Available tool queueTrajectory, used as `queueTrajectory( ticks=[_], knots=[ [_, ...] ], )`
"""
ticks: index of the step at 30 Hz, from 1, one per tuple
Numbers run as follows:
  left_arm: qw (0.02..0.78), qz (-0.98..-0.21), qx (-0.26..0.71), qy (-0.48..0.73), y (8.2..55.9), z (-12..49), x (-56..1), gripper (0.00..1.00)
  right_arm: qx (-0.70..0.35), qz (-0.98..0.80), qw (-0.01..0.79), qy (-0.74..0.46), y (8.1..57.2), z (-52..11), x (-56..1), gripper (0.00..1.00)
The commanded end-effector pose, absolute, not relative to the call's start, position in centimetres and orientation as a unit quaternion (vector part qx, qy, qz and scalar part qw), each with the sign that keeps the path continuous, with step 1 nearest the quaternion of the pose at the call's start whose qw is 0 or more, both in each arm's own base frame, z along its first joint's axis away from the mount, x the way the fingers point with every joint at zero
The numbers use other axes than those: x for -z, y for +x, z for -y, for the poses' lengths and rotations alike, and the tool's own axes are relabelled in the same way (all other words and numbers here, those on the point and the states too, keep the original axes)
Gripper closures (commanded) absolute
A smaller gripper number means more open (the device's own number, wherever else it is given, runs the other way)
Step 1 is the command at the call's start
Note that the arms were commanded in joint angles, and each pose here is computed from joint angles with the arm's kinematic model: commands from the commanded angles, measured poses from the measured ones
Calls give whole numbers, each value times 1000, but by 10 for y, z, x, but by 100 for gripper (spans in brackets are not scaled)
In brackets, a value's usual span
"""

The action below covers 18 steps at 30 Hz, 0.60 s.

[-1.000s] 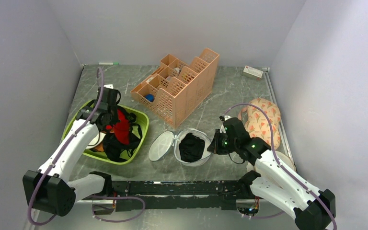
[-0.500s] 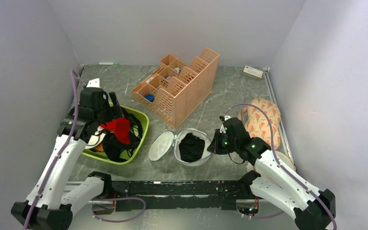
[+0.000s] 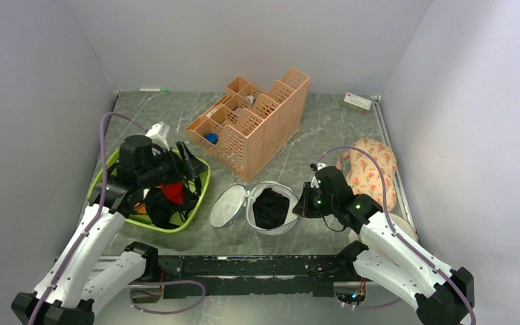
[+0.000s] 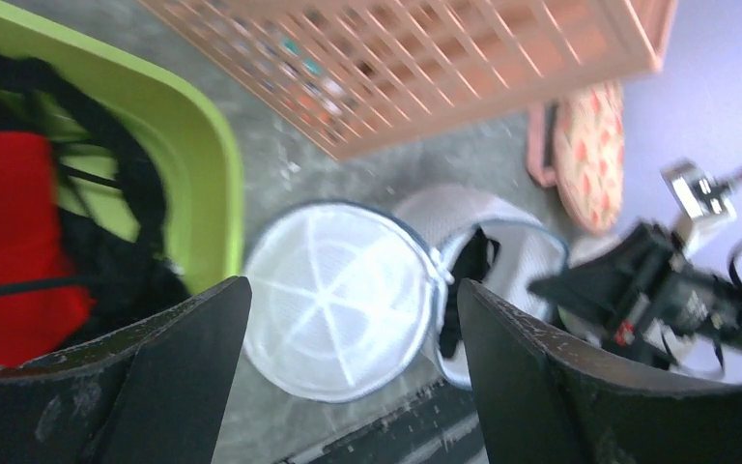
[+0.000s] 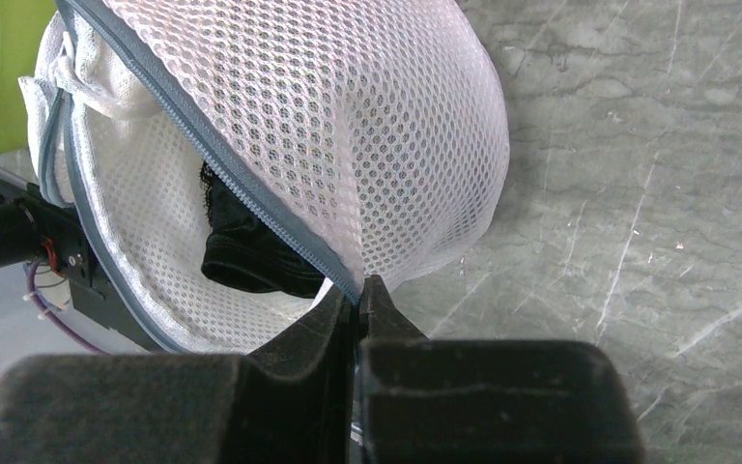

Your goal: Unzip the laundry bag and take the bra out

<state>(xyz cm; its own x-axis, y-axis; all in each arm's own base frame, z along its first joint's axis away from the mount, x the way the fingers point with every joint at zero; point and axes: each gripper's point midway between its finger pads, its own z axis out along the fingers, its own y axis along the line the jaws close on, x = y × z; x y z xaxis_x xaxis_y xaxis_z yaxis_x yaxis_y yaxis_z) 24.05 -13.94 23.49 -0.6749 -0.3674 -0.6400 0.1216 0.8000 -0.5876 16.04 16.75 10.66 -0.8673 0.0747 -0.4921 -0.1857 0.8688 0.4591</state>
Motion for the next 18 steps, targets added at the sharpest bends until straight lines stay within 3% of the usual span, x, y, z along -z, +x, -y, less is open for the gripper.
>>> queueTrajectory(
  ticks=[1, 7, 11, 18],
  knots=[
    [385, -836, 391, -3, 220, 192, -250, 12, -263, -929, 259, -29, 162, -171, -106, 100],
    [359, -850, 376, 79, 188, 262, -229, 17, -264, -929, 257, -29, 162, -172, -105, 100],
    [353, -858, 346, 140, 166, 308, -211, 36, -263, -930, 257, -25, 161, -171, -106, 100],
    [327, -892, 234, 207, 159, 353, -157, 52, -261, -930, 256, -26, 158, -168, -105, 100]
  ],
)
